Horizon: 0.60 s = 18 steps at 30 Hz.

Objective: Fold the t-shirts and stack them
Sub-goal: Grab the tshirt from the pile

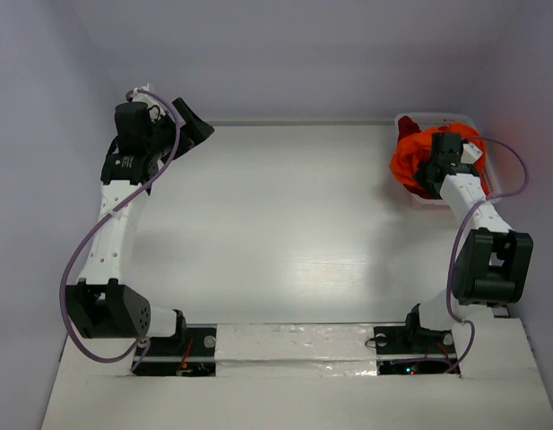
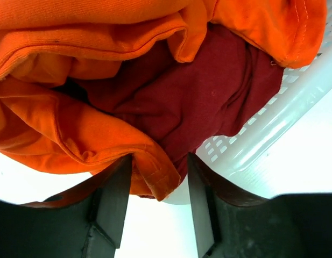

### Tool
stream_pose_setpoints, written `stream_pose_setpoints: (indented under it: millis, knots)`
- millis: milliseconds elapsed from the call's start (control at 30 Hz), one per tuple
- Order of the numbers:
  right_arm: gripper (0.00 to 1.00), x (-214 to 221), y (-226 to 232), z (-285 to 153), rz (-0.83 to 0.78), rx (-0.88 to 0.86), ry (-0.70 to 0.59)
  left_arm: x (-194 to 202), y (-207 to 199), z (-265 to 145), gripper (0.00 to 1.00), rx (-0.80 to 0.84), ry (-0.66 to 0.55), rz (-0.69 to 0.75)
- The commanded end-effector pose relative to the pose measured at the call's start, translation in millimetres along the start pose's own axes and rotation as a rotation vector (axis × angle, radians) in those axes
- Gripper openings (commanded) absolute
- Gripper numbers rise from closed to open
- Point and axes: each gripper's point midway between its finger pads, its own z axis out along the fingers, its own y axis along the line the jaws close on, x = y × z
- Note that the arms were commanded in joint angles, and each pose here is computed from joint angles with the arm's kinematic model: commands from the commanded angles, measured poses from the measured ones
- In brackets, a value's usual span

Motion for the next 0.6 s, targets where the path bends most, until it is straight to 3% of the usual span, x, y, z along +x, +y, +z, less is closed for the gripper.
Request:
stream_pose_setpoints:
  millis: [0,200,300,400,567]
  knots:
    - [0.49,-25.7,5.3,-10.6,0.035,-0.014,-0.073,-14.2,-12.1,-7.9,0.99,0.033,-0.045,0.032]
    - [0.38,-23.9,5.8,-6.6,0.023,-0.008,-0.064,-13.7,-11.5,-6.6,0.99,0.033,-0.043,0.032]
    - [0.23,-23.3,7.8,-5.0,0.022,-0.015,-0.061,-13.4,-11.4,-6.9,0.99,0.033,-0.043,0.035]
    - [0.00,-23.1,6.0,-3.9,0.020,-0.003,-0.061,-11.6,-10.3,-7.1,0.99,0.031,-0.039,0.032]
    - [0.00,-27.7,8.3,-7.6,0.020,-0.013,-0.070,-9.4,-8.2,-5.5,0.99,0.029,-0.036,0.029]
